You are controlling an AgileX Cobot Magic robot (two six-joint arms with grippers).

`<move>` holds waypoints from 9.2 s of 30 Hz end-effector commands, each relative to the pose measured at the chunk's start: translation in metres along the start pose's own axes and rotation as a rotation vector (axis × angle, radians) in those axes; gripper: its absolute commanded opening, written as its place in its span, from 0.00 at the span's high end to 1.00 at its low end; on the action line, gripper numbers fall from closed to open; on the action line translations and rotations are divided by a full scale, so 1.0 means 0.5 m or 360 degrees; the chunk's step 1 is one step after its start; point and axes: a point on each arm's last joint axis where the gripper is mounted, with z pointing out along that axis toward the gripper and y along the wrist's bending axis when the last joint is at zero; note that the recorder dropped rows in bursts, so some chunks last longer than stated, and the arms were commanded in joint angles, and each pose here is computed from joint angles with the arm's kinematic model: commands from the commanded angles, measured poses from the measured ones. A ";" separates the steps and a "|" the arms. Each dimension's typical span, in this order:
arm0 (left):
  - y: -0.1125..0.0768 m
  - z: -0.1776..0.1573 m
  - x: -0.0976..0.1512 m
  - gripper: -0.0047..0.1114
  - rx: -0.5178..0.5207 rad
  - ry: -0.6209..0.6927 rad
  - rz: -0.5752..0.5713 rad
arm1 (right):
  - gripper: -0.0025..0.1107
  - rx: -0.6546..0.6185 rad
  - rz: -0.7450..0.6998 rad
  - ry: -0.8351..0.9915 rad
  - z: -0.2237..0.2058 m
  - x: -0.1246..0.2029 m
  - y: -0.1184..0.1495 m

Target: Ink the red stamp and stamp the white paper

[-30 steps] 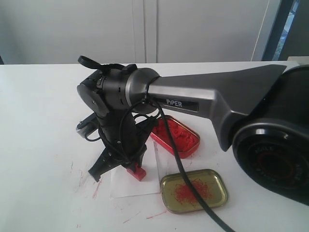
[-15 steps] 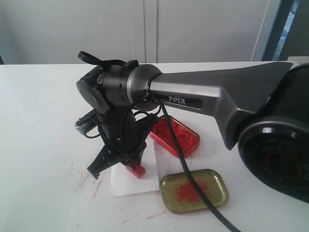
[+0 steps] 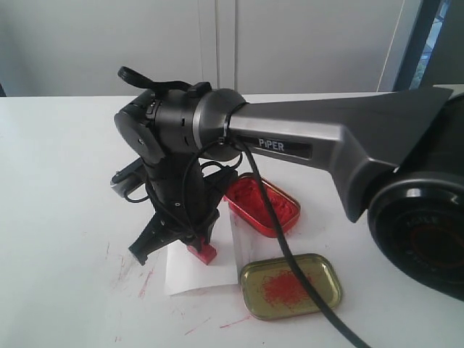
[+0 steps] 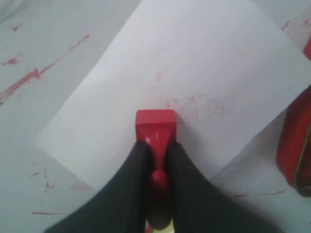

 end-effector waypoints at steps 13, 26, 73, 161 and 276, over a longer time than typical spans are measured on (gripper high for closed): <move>-0.001 0.000 0.002 0.96 0.0012 -0.0005 -0.0008 | 0.98 -0.0050 0.0026 0.0028 0.006 0.002 0.007; -0.001 0.000 0.002 0.96 0.0012 -0.0005 -0.0008 | 0.98 -0.0063 0.0099 -0.0128 -0.063 0.006 -0.004; -0.001 0.000 0.002 0.96 0.0012 -0.0002 -0.0008 | 0.98 -0.0249 0.0210 -0.0688 0.057 0.132 0.017; 0.014 0.000 0.003 0.96 -0.0207 0.0010 -0.0076 | 0.98 -0.1012 0.1263 -0.0621 0.123 0.360 -0.365; 0.009 0.000 0.003 0.96 -0.0132 0.0006 -0.0052 | 0.98 0.0392 0.1282 -0.1156 -0.298 0.737 -0.230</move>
